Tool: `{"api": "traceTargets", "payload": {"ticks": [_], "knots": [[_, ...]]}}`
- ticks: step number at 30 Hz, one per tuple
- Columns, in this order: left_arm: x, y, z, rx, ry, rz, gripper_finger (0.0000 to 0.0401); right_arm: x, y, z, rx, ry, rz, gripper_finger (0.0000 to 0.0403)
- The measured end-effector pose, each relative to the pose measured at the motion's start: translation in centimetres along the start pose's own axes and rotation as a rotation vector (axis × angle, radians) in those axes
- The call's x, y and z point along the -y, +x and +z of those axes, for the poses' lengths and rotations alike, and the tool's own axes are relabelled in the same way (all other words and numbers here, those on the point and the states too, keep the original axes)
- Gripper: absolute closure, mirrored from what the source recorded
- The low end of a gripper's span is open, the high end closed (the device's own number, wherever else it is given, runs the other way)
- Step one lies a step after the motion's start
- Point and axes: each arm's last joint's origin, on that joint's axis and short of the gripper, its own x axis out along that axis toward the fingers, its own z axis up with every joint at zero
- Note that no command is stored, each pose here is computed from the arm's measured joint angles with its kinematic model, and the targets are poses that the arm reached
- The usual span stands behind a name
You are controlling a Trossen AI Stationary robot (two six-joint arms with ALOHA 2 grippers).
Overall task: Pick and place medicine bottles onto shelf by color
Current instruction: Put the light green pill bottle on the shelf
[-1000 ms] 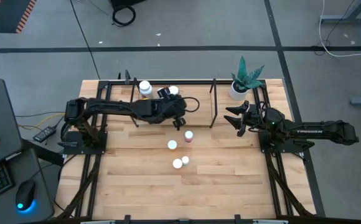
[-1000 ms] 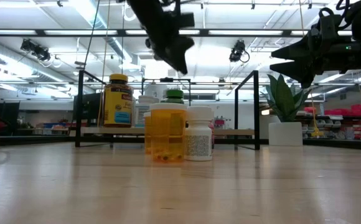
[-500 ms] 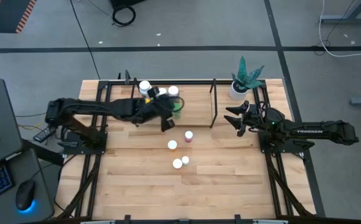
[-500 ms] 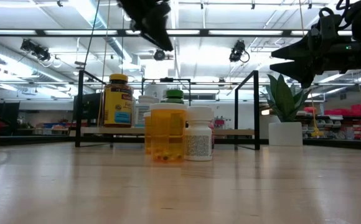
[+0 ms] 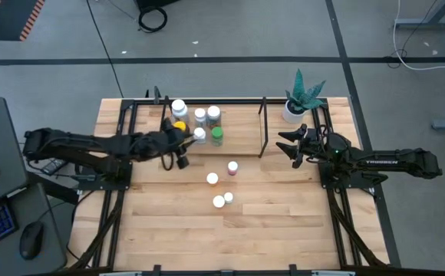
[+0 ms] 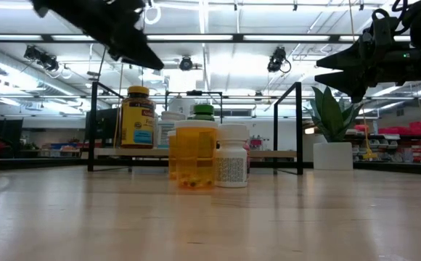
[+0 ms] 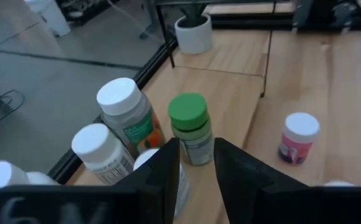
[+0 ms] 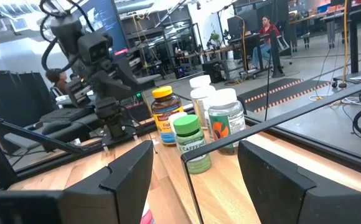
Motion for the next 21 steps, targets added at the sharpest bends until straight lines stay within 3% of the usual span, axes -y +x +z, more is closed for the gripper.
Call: {"api": "traceTargets", "payload": {"ticks": [11,16,21], "knots": [[0.0,-3.5,-5.5,0.090,-0.025,-0.098,0.0296,0.0,0.0,0.0,0.000,0.000,0.001,0.0160],[0.4,-4.2,-9.0,0.171,-0.060,-0.155,0.0296,0.0,0.0,0.0,0.000,0.000,0.000,0.0160],[0.0,-4.7,-10.6,0.226,-0.056,-0.159,0.0302,0.0,0.0,0.0,0.000,0.000,0.000,0.0160]]}}
